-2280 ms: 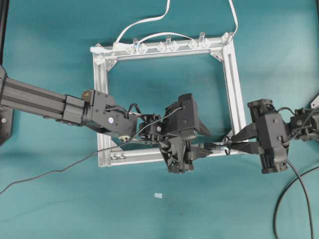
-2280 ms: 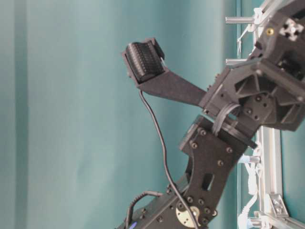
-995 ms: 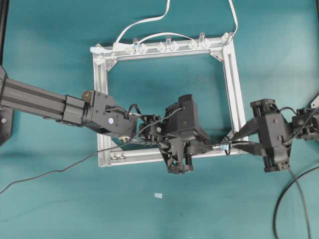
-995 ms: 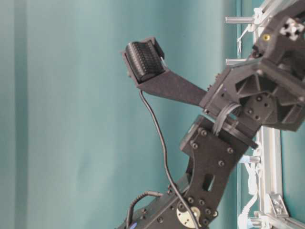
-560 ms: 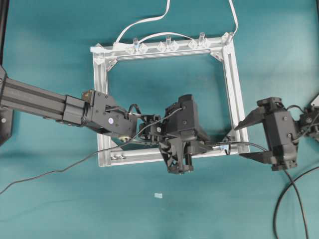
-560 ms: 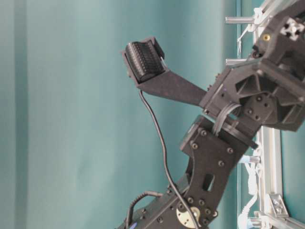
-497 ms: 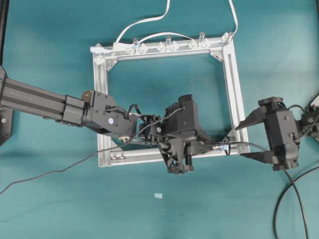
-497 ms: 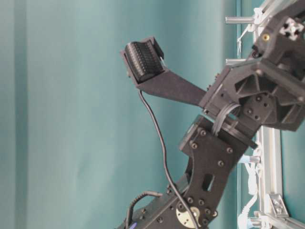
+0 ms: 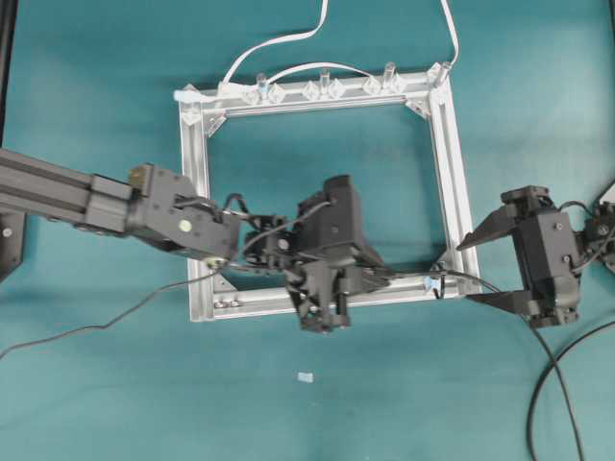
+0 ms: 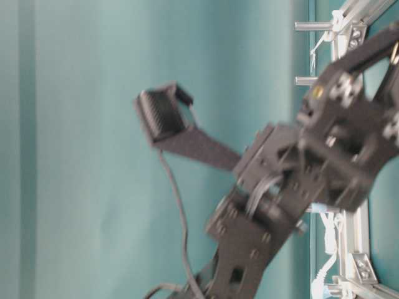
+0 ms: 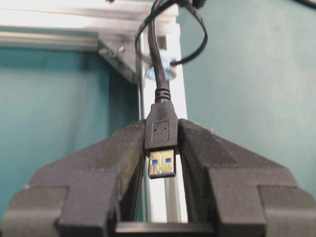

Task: Insert the wire through the string loop located on the right side.
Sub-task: 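Pull the plug leftward with the left gripper, drawing cable through the loop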

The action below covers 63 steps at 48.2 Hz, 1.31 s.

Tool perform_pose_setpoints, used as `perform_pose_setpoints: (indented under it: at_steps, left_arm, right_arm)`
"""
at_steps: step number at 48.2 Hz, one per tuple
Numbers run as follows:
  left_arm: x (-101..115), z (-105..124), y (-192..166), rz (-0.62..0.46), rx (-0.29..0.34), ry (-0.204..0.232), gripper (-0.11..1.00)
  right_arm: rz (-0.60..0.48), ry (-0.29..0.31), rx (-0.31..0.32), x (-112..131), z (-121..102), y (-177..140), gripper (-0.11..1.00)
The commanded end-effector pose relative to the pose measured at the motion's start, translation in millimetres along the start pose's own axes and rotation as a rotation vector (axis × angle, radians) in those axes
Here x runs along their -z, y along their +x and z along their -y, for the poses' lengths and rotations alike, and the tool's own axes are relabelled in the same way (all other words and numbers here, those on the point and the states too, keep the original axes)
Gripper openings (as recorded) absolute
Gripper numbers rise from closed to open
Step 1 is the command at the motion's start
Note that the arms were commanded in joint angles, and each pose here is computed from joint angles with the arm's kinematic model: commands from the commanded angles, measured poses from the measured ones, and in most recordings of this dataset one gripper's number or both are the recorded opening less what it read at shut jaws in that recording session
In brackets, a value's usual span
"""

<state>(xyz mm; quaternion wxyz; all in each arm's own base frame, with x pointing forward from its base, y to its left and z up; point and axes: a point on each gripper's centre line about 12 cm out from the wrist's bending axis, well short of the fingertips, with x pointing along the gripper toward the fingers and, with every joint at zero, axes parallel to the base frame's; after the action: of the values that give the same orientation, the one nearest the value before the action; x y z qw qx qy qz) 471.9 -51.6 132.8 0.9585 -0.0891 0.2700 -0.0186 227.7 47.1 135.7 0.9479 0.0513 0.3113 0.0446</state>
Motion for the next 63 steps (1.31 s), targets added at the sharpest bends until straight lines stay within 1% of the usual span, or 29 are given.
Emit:
perform_pose_setpoints:
  at_steps: [1,12,32,35,42,51,63]
  left_arm:
    - [-21,4,-24,0.054,0.013,0.002,0.21]
    - [-14,3,-57,0.048,0.012,-0.001,0.21]
    - [14,0,-109,0.004,0.013,0.002,0.21]
    - [19,1,-116,-0.008,0.016,-0.005,0.21]
    - [34,3,-134,-0.042,0.022,-0.04,0.21]
    - [48,1,-155,-0.075,0.019,-0.102,0.21]
    - [65,-1,-182,-0.117,0.018,-0.107,0.21]
  right_arm:
    - [0.019,-0.002,-0.004,-4,-1,-1,0.88]
    - [0.018,-0.001,-0.004,-4,-1,0,0.88]
    - [0.015,-0.003,-0.003,-4,-1,0,0.88]
    - [0.015,-0.003,-0.003,-4,-1,0,0.88]
    - [0.015,-0.003,-0.003,-3,-1,0,0.88]
    - [0.016,-0.002,-0.001,-4,-1,0,0.88]
    - [0.016,-0.003,-0.003,-4,-1,0,0.88]
